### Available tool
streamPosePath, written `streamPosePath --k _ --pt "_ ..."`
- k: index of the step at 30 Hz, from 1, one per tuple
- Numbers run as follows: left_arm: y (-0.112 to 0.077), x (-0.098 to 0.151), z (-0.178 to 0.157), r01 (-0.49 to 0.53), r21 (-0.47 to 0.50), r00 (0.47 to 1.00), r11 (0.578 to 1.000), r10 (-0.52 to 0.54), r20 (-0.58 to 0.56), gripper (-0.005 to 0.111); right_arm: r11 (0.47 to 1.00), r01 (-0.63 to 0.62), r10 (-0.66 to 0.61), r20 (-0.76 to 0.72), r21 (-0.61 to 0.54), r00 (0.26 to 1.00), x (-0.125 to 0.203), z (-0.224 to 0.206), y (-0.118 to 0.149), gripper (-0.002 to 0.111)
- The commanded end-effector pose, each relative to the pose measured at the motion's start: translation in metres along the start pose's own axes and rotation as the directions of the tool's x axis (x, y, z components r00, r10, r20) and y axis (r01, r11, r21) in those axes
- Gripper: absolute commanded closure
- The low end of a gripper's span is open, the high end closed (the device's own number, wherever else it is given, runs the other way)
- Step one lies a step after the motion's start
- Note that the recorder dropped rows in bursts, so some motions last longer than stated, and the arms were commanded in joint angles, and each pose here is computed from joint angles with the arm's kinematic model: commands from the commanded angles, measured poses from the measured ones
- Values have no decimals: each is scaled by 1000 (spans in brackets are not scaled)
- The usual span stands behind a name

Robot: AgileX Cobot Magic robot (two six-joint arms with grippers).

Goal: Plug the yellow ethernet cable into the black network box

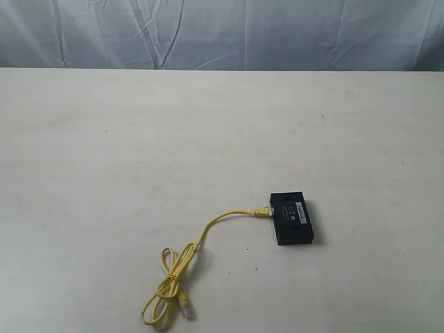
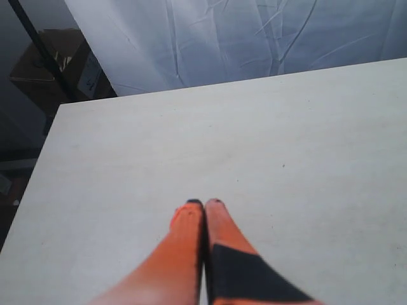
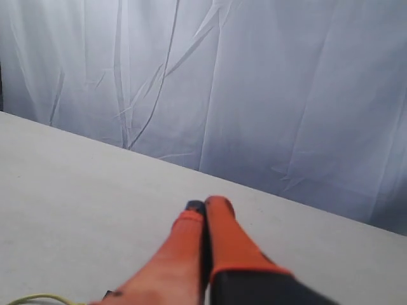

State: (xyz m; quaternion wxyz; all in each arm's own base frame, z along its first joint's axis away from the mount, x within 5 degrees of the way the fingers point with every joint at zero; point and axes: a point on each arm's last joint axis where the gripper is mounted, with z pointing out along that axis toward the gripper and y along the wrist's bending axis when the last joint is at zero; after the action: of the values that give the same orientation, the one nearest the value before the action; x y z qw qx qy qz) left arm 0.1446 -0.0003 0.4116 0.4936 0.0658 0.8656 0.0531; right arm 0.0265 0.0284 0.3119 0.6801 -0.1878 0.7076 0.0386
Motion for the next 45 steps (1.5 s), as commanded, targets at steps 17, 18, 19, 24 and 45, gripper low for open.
streamPosePath --k 17,18,19,24,45 --pt "1 0 -2 2 -6 1000 1000 -2 9 107 932 -213 265 -149 294 953 22 -6 -22 108" --pt "1 0 -2 2 -6 1000 1000 -2 9 107 932 -209 262 -151 296 953 22 -6 -22 108" --pt "1 0 -2 2 -6 1000 1000 -2 9 107 932 -207 260 -151 299 954 22 -6 -23 108" --pt "1 0 -2 2 -6 1000 1000 -2 9 107 908 -260 323 -151 328 934 34 -1 -24 108" --pt "1 0 -2 2 -6 1000 1000 -2 9 107 929 -243 292 -148 281 945 107 20 -11 108"
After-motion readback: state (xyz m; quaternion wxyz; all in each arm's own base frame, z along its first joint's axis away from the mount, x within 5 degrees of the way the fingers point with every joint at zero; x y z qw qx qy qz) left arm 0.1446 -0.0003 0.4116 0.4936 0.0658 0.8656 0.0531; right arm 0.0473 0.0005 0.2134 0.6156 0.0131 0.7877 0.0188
